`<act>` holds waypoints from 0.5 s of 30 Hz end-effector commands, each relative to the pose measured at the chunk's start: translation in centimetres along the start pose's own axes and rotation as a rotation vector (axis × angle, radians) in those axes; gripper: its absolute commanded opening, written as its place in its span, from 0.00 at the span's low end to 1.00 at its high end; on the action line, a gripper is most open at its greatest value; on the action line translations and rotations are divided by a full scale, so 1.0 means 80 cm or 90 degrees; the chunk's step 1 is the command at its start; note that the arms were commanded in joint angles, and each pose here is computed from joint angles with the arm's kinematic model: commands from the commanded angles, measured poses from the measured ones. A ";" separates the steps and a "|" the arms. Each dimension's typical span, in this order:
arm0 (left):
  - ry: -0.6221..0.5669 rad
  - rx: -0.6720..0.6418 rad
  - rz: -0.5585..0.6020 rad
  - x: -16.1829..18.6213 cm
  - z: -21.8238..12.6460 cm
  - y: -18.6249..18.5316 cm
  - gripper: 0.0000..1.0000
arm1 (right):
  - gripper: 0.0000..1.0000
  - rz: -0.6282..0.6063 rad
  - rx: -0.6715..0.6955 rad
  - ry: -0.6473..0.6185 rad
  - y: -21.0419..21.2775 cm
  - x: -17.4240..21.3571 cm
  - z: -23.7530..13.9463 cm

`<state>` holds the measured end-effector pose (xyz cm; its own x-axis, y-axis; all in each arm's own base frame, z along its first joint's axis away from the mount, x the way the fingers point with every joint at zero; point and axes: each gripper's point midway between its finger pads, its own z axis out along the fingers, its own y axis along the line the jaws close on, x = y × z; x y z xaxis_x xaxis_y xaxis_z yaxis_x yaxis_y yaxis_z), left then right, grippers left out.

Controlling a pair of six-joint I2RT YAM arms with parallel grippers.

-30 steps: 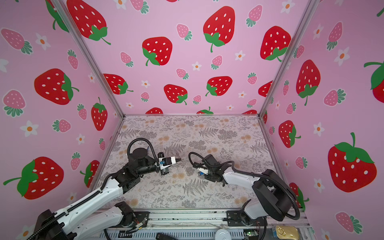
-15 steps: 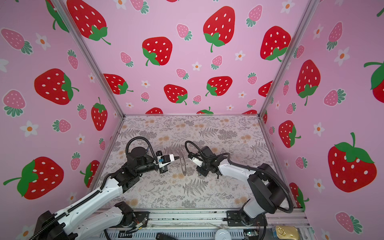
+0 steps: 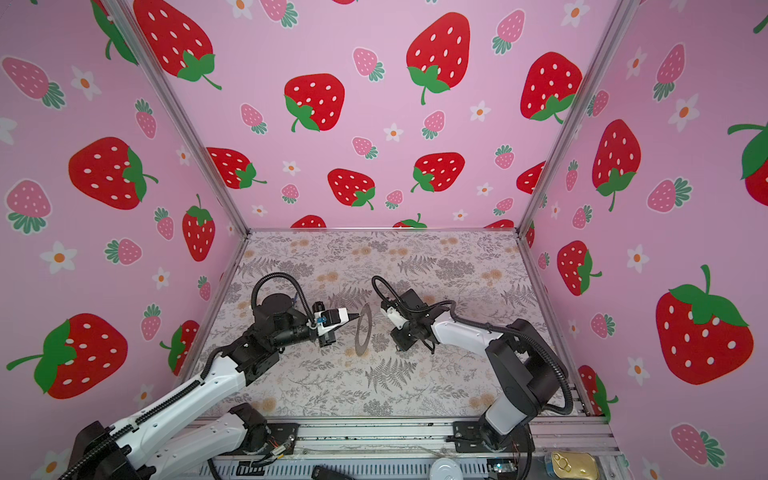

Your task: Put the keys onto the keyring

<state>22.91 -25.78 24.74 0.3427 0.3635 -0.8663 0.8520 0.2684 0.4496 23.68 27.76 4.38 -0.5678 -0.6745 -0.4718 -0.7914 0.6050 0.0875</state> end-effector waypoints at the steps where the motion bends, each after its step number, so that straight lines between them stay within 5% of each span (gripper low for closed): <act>1: -0.041 -0.007 0.020 -0.024 -0.001 0.010 0.00 | 0.32 0.038 0.001 0.037 0.000 0.022 0.005; 15: -0.046 -0.001 0.012 -0.024 0.001 0.009 0.00 | 0.25 0.035 -0.011 0.089 0.009 0.046 0.022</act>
<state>22.88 -26.07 24.79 0.3359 0.3461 -0.8760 0.8612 0.2639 0.4344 22.51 27.17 2.20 -0.6163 -0.6816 -0.3945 -0.7686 0.6296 0.1130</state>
